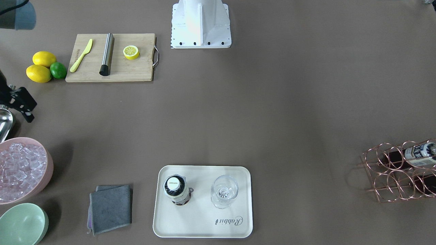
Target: Take tea from basket to plate
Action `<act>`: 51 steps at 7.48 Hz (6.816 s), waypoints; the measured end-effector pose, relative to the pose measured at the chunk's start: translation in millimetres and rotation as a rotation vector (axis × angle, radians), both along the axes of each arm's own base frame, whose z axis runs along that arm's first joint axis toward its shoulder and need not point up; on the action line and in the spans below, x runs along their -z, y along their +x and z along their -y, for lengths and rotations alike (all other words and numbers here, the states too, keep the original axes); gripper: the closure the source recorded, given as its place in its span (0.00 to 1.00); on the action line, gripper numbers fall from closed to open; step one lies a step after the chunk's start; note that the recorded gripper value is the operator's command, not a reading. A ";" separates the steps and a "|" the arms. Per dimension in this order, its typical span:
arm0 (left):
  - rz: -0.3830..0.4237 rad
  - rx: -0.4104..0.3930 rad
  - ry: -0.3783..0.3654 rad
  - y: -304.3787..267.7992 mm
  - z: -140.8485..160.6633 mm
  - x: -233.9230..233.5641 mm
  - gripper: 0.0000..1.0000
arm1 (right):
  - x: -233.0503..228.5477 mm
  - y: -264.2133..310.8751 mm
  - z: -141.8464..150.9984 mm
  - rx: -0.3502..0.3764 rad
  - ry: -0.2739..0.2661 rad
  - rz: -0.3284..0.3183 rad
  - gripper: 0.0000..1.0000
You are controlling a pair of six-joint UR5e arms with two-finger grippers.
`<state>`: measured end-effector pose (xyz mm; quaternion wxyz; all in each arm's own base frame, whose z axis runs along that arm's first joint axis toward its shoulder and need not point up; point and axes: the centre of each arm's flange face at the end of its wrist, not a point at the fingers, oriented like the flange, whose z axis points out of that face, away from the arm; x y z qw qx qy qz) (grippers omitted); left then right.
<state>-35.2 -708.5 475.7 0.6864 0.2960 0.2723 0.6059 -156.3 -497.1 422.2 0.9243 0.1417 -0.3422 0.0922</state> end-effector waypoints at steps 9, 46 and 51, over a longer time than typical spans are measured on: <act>-0.001 0.001 0.027 -0.1 -17.7 4.8 0.69 | -248.9 258.5 -98.1 0.303 -0.147 0.051 0.00; -0.048 1.058 -1.132 -16.1 -265.8 -185.7 0.02 | -268.3 243.2 -94.6 0.338 -0.178 0.083 0.00; -0.049 1.057 -1.130 -16.1 -266.0 -185.4 0.02 | -267.8 243.5 -94.8 0.337 -0.177 0.083 0.00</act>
